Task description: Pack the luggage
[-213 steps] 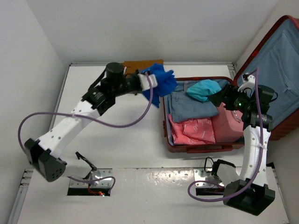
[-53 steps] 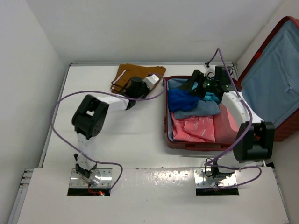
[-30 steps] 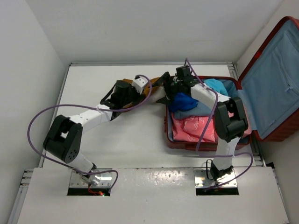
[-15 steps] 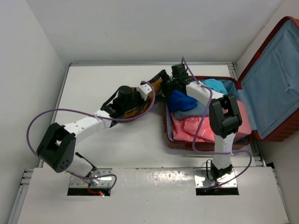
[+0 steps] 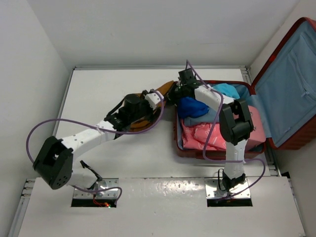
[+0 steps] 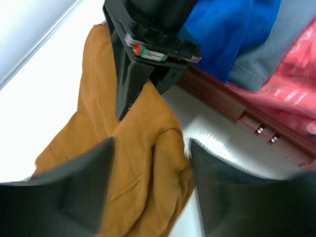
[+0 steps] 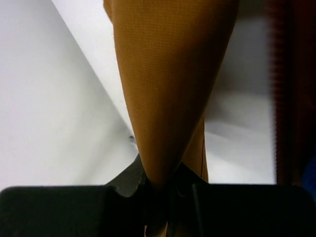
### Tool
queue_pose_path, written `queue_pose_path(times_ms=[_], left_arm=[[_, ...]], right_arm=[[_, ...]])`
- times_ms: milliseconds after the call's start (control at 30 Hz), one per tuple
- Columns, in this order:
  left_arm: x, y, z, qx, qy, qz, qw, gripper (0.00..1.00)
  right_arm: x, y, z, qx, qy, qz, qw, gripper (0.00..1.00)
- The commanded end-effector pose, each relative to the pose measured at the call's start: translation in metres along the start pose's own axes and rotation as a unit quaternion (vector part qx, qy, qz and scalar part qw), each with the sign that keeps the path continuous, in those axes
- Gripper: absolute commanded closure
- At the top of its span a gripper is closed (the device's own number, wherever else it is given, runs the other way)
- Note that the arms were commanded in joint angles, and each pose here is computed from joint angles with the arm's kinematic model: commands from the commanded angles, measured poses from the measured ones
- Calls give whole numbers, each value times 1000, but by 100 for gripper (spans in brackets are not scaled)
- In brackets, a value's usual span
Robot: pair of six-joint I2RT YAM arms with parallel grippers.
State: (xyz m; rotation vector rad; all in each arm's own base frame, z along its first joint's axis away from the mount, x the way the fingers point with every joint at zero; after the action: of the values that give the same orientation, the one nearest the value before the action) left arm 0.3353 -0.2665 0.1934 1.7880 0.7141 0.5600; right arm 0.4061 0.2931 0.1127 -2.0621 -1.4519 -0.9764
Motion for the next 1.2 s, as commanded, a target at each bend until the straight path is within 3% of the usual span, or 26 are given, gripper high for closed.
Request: queue_pose_path(times_ms=[0, 33, 100, 133, 233, 333, 367, 533, 667, 900, 1067, 1167], left_arm=[[13, 80, -28, -113, 40, -15, 993, 20], [15, 86, -33, -116, 45, -20, 992, 9], [30, 100, -40, -126, 72, -29, 989, 5], [31, 112, -47, -132, 76, -29, 988, 3], [37, 122, -51, -132, 85, -41, 987, 3], [40, 127, -54, -136, 89, -46, 986, 3], [40, 127, -54, -136, 89, -46, 986, 3], [40, 117, -49, -126, 89, -47, 987, 3], [38, 110, -41, -114, 78, -42, 989, 3], [37, 93, -31, -85, 73, -39, 993, 3], [36, 86, -30, -76, 72, -49, 993, 3], [34, 82, -32, -71, 71, -55, 993, 3]], right_arm=[[56, 45, -55, -93, 51, -183, 977, 100], [77, 50, -80, -115, 67, -210, 969, 100], [68, 66, -110, -126, 58, -224, 965, 100], [84, 72, -139, -153, 67, -260, 951, 100], [47, 78, -180, -147, 14, -281, 948, 100], [1, 79, -220, -138, -41, -246, 958, 100], [-10, 75, -229, -133, -57, -276, 950, 100], [-94, 74, -284, -117, -143, -229, 956, 100], [-130, 66, -304, -66, -178, -236, 953, 100], [-165, 41, -289, 54, -199, -242, 948, 100], [-160, 51, -283, 26, -249, -286, 925, 100], [-130, 61, -269, -19, -261, -350, 899, 100]])
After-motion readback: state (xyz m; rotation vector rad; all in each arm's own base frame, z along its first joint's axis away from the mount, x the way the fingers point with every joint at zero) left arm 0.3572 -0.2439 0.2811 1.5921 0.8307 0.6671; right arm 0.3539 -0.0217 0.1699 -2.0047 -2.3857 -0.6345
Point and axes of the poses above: each gripper's point midway between its finger pads, its own z axis out along the fingers, its own x axis along the line the jaws close on, y = z × x, the point moved 1 cm from there along -z, back along the fingers, and after that the axes turned 11 degrees about -z, right-handed, at the moved point
